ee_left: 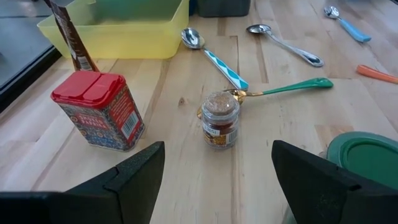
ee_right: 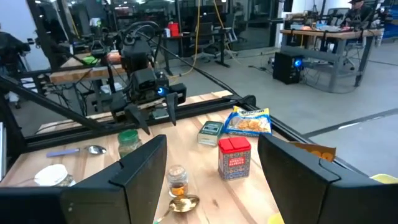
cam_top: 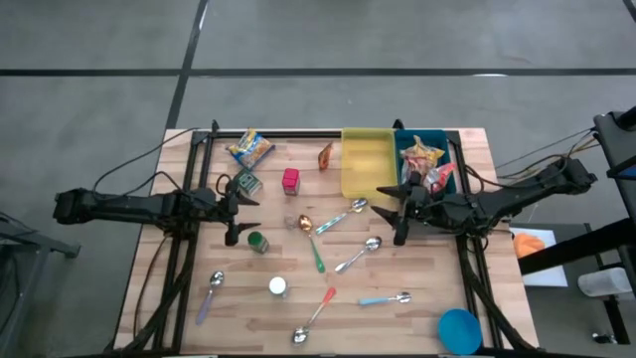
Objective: Pick & Place Food Item
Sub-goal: Put the blue noodle pack into the blue bin
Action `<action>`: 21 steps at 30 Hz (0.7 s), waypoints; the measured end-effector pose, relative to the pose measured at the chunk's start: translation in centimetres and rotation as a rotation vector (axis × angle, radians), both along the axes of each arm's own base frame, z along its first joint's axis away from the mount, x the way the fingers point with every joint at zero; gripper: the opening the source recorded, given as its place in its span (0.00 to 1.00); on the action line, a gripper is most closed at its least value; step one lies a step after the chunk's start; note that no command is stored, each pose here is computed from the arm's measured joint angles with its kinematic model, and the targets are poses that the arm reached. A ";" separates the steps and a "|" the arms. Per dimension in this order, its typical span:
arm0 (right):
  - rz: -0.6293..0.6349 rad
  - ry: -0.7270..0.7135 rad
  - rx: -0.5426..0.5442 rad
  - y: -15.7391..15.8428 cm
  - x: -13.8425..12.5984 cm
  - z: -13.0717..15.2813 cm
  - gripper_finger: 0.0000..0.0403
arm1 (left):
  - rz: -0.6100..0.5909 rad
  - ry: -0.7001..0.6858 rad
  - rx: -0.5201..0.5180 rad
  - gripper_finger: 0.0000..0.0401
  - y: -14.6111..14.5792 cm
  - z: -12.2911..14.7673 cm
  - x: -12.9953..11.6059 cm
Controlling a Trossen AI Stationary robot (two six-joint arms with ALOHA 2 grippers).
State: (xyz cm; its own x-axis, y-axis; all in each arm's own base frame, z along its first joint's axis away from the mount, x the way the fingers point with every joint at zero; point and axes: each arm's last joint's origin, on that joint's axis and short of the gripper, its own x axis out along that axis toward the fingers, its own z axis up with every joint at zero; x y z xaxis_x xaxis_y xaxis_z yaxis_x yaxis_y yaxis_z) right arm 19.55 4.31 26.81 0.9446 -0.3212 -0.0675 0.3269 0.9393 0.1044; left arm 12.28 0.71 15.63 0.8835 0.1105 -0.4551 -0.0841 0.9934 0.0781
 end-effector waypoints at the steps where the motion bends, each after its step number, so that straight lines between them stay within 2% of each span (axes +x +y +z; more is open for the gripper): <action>1: 0.000 0.001 0.000 0.0 0.0 0.0 0.62 | 0.000 0.001 0.000 0.75 0.0 0.0 0.0; 21: -0.002 0.004 0.001 0.0 0.1 0.1 0.62 | -0.001 0.000 0.002 0.75 0.0 0.0 0.0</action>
State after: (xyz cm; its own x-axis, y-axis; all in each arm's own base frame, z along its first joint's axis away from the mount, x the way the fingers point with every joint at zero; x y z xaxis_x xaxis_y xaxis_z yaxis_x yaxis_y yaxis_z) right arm 19.62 4.31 26.91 0.9438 -0.3228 -0.0713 0.3289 0.9386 0.1041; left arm 12.28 0.72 15.63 0.8835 0.1106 -0.4552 -0.0830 0.9933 0.0803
